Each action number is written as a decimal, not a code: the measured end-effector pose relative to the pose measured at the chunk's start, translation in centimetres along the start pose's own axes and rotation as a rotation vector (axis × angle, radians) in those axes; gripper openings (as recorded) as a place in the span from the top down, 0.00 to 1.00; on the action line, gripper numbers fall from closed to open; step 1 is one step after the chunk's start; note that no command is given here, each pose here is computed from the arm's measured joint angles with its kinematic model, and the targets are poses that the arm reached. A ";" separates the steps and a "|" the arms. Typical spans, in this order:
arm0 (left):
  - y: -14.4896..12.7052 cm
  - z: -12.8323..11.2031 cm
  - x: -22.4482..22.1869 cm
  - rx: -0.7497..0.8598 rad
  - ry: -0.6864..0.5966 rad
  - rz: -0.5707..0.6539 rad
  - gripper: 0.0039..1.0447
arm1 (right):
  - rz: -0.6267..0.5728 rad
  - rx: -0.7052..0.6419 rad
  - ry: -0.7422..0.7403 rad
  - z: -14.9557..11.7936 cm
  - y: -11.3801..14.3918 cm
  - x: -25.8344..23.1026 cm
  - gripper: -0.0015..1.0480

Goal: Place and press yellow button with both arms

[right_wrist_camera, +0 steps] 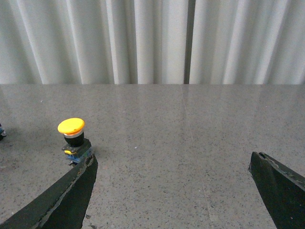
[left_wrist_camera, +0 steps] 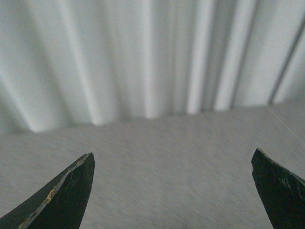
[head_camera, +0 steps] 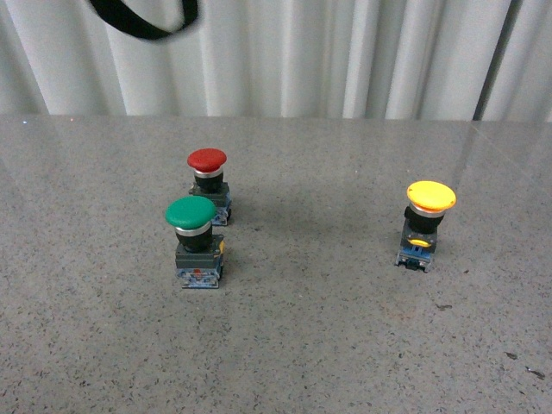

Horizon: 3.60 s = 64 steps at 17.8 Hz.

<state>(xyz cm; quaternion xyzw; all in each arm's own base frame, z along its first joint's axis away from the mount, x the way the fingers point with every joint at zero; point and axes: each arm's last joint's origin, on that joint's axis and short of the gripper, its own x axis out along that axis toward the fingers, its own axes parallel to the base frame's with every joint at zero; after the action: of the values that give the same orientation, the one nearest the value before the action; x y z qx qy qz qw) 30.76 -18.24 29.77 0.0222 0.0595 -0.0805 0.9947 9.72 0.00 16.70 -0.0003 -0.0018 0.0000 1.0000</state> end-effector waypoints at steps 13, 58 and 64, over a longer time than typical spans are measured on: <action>13.3 -10.8 -17.7 -0.040 -0.103 0.166 0.99 | 0.000 0.000 0.000 0.0 0.0 0.0 0.06; 14.1 -16.3 -21.9 -0.044 -0.118 0.160 0.06 | 0.000 0.000 0.000 0.0 0.0 0.0 0.06; 14.1 -16.3 -21.9 -0.044 -0.118 0.161 0.06 | 0.242 0.158 -0.203 7.7 3.2 6.1 0.06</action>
<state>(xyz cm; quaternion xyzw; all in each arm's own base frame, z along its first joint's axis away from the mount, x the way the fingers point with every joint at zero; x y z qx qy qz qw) 9.75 -0.01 16.71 0.0003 0.0005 -0.0002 1.0000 15.76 3.19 24.46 0.0780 -0.1027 0.1204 0.9843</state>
